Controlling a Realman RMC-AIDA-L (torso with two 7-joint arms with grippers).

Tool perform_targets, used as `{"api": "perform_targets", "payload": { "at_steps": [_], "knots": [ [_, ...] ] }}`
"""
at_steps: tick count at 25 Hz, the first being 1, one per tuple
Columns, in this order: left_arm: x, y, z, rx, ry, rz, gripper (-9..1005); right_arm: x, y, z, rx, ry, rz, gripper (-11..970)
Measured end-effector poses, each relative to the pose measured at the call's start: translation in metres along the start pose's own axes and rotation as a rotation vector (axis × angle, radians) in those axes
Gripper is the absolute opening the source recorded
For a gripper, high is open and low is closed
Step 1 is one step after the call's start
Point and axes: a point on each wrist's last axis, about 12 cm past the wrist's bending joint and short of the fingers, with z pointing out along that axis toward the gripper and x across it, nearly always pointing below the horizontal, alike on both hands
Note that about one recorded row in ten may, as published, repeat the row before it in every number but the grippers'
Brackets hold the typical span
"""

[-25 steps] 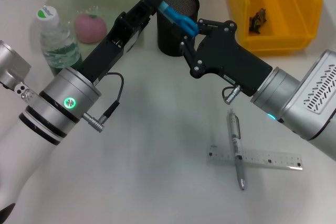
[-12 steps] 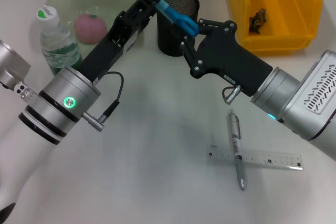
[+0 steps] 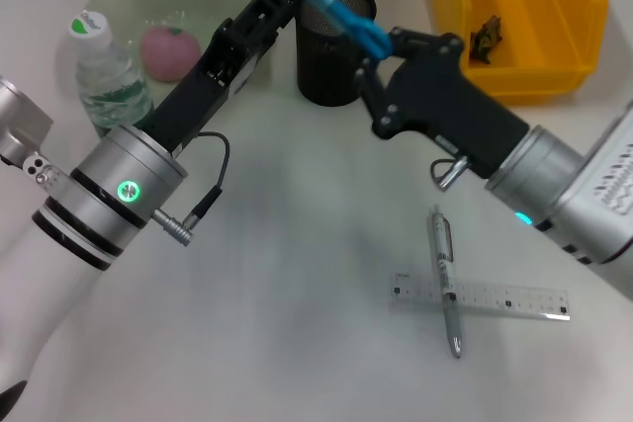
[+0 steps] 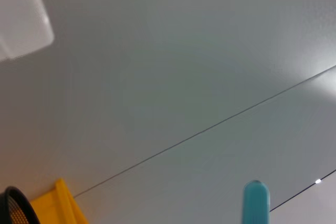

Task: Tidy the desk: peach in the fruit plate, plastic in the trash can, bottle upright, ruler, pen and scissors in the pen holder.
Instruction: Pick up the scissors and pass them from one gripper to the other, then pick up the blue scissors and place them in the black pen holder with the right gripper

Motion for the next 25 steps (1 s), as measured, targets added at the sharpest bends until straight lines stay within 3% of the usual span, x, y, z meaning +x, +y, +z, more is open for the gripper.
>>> {"api": "perform_targets", "payload": {
  "at_steps": [5, 11, 12, 13, 18, 19, 20, 25],
  "knots": [
    [-0.003, 0.003, -0.005, 0.001, 0.016, 0.082, 588, -0.004, -0.025, -0.021, 0.031, -0.030, 0.125, 127],
    [-0.004, 0.001, -0.017, 0.072, 0.046, 0.276, 587, -0.015, -0.067, -0.045, -0.057, 0.034, 0.329, 130],
    [-0.003, 0.000, -0.018, 0.084, 0.056, 0.309, 588, -0.022, -0.082, -0.052, -0.086, 0.076, 0.369, 131],
    [-0.002, -0.001, -0.020, 0.098, 0.075, 0.358, 588, -0.022, -0.082, -0.052, -0.086, 0.076, 0.369, 131],
    [-0.002, 0.004, -0.029, 0.106, 0.132, 0.518, 586, -0.046, -0.121, -0.061, -0.126, 0.188, 0.434, 134],
    [-0.002, 0.006, -0.031, 0.102, 0.138, 0.534, 585, -0.057, -0.136, -0.064, -0.137, 0.235, 0.461, 134],
    [-0.003, 0.007, -0.034, 0.094, 0.143, 0.551, 585, -0.057, -0.136, -0.064, -0.137, 0.235, 0.461, 135],
    [0.000, 0.012, -0.046, 0.089, 0.190, 0.637, 582, -0.086, -0.169, -0.059, -0.165, 0.380, 0.513, 138]
  ]
}}
